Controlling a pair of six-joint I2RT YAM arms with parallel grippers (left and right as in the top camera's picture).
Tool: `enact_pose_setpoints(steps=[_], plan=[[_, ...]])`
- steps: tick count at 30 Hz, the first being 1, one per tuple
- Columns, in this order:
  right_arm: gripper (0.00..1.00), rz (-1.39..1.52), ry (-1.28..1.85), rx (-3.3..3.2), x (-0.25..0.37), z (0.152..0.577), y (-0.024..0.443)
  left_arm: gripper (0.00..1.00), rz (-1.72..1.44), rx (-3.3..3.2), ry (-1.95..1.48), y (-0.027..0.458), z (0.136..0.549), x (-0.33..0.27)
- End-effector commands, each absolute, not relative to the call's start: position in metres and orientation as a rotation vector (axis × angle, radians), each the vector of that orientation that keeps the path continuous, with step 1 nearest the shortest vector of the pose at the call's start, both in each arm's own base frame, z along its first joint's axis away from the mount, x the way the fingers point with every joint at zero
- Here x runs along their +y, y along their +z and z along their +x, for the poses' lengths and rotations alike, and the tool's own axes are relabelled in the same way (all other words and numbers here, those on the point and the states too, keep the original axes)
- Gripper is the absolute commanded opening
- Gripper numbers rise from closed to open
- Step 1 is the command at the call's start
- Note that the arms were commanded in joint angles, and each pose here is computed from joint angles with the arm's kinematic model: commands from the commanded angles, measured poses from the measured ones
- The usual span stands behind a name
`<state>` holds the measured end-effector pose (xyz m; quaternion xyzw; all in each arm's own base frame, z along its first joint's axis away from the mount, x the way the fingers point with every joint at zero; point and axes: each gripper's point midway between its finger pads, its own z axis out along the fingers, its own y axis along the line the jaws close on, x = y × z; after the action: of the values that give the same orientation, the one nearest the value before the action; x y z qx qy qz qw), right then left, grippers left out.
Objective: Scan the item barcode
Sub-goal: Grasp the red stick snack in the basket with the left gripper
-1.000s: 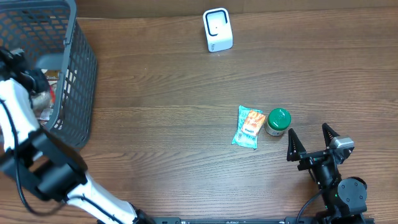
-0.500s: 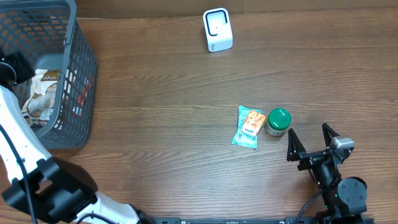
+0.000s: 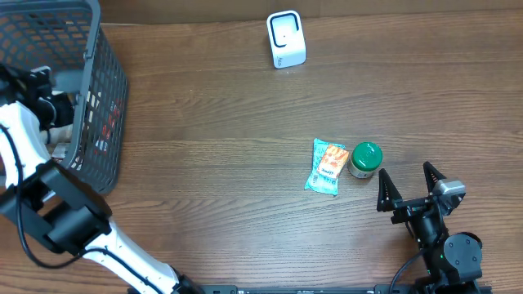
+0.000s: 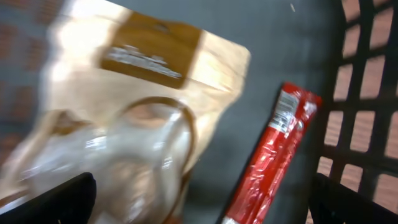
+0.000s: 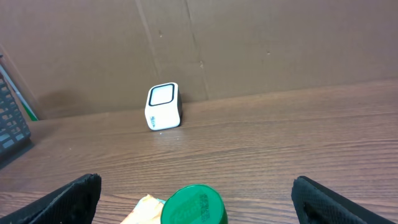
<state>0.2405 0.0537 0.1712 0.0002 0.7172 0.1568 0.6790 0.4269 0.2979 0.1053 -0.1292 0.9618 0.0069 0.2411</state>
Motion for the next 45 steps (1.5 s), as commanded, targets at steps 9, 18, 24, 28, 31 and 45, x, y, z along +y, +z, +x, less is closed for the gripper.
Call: enact_pose_setpoints(steps=[9,18,24,28,31,45], plan=[[1.00,-0.003,0.356,1.607,0.054,0.240,0.169,0.57,-0.145,2.673,-0.080,0.083,0.441,0.266],[1.00,-0.002,0.356,1.607,0.054,0.240,0.169,0.38,-0.094,2.714,-0.089,0.077,0.440,0.251],[1.00,-0.002,0.356,1.607,0.054,0.240,0.169,0.40,-0.067,2.753,-0.076,0.059,0.432,0.248],[1.00,-0.003,0.356,1.607,0.054,0.240,0.169,0.19,-0.072,2.775,-0.097,0.041,0.425,0.243],[1.00,-0.003,0.356,1.607,0.054,0.240,0.169,0.22,-0.075,2.787,-0.108,0.027,0.419,0.239],[1.00,-0.003,0.356,1.607,0.054,0.240,0.169,0.04,-0.091,2.817,-0.012,-0.004,0.407,0.246]])
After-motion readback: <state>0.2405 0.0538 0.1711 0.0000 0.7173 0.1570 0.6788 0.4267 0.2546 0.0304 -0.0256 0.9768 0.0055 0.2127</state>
